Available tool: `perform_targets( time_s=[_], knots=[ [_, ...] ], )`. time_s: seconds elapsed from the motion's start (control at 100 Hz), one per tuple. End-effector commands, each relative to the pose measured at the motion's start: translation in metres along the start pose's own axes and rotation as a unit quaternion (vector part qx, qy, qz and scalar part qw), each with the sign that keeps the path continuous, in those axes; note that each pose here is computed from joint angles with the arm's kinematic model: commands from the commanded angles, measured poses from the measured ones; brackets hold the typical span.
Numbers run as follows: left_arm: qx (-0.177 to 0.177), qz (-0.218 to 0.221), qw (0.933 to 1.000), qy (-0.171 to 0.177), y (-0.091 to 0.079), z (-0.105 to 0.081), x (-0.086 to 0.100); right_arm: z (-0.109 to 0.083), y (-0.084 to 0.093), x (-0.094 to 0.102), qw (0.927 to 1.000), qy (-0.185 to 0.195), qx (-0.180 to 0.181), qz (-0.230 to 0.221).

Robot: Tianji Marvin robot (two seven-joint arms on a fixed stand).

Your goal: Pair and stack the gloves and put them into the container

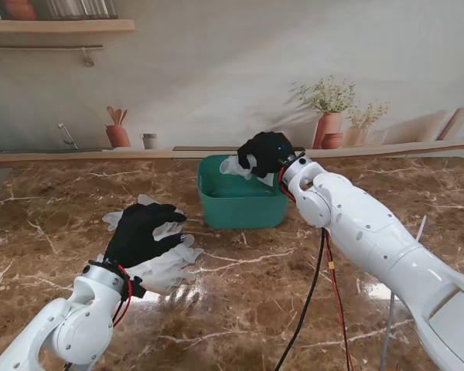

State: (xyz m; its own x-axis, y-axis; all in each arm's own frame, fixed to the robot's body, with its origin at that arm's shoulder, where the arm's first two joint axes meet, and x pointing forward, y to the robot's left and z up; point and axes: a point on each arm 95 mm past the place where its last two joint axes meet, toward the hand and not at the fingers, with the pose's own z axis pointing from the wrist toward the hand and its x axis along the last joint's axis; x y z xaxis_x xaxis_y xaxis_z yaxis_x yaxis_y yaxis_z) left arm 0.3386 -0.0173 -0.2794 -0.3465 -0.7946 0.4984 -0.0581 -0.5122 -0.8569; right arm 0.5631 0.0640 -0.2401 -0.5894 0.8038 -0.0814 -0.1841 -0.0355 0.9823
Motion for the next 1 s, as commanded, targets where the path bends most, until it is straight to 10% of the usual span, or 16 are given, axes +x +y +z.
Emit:
perform_targets(
  time_s=[0.0,0.36,0.99],
  knots=[
    [-0.002,0.001,1.0,-0.001,0.001,-0.001,0.0,0.006,-0.006,-0.003,0.9999,-0.008,0.014,-0.001],
    [-0.002,0.004,1.0,-0.004,0.0,-0.001,-0.001,0.005,-0.019,-0.014,0.9935,-0.019,0.112,0.011],
    [0.001,0.009,1.0,0.004,-0.003,0.001,-0.002,-0.034,0.02,-0.011,0.9951,-0.028,0.094,0.014]
  ],
)
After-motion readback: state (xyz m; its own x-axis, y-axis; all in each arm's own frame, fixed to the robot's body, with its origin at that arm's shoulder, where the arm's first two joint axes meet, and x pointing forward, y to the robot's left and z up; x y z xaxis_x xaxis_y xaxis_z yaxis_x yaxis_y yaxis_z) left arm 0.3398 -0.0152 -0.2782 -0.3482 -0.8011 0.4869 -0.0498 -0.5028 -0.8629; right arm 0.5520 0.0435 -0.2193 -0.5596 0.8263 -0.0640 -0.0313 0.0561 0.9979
